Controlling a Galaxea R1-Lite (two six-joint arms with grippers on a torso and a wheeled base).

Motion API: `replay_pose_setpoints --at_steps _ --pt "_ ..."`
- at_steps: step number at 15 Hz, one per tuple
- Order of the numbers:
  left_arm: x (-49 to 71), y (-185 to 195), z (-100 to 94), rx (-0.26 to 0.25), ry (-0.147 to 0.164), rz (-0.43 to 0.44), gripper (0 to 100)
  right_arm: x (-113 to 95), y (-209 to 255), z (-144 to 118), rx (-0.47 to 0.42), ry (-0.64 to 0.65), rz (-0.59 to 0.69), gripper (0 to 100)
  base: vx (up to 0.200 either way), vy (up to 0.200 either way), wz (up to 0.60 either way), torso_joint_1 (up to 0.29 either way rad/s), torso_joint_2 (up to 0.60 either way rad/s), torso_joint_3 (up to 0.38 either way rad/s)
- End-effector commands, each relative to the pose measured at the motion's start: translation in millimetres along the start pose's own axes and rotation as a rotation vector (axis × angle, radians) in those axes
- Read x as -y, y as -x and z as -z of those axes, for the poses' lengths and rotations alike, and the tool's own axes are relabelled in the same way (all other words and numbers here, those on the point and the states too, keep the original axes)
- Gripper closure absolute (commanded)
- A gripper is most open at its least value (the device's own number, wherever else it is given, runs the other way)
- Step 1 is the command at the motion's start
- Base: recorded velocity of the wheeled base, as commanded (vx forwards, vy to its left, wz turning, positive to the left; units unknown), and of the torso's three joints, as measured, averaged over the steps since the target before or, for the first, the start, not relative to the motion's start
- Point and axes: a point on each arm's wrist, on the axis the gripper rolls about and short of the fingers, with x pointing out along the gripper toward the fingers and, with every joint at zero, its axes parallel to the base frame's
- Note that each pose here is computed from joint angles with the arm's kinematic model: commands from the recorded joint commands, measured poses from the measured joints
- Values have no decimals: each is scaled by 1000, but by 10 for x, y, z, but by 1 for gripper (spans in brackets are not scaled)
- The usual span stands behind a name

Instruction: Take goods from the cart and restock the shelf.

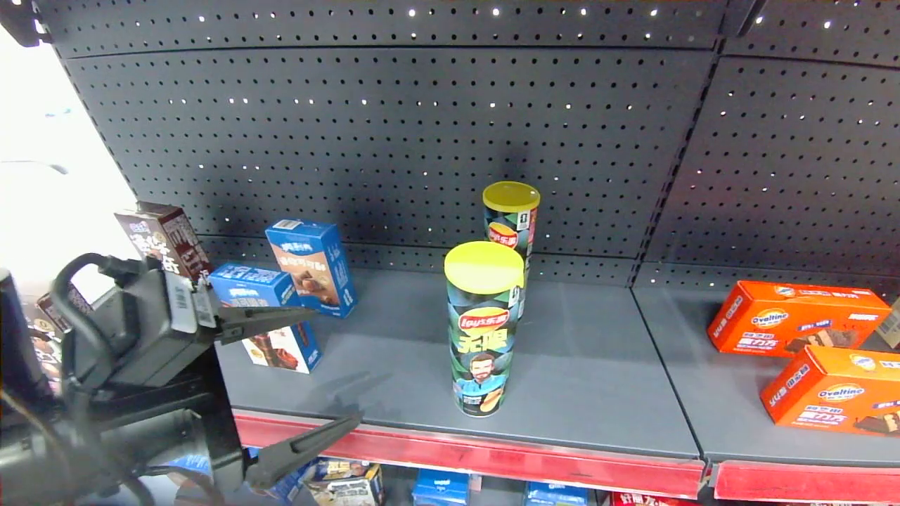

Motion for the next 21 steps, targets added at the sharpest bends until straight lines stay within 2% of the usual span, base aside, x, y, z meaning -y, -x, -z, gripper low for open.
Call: replay_pose_setpoints --at_steps 1,3,5,6,9,12,16,19,21 --pt "-75 -318 176 -57 31 27 0 0 -1 0 -1 0 0 0 0 0 0 0 0 0" --pt "-118 -449 186 -37 28 23 0 0 -1 0 -1 2 0 0 0 0 0 0 0 0" --pt "-78 -491 195 -43 33 40 0 0 -1 0 -1 2 0 0 0 0 0 0 0 0" --pt "-74 -584 229 -58 39 28 0 0 -1 0 -1 2 0 0 0 0 0 0 0 0" --pt "-139 -794 341 -48 64 0 0 0 -1 0 -1 0 0 0 0 0 0 0 0 0" --pt "-168 -919 414 -84 80 -22 0 0 -1 0 -1 0 0 0 0 0 0 0 0 0" --pt "-261 -1069 416 -108 124 -105 0 0 -1 0 -1 0 0 0 0 0 0 0 0 0" --pt "-276 -1165 457 -120 130 -97 0 0 -1 0 -1 0 0 0 0 0 0 0 0 0" --pt "-295 -1228 439 -101 122 -100 0 0 -1 0 -1 2 0 0 0 0 0 0 0 0"
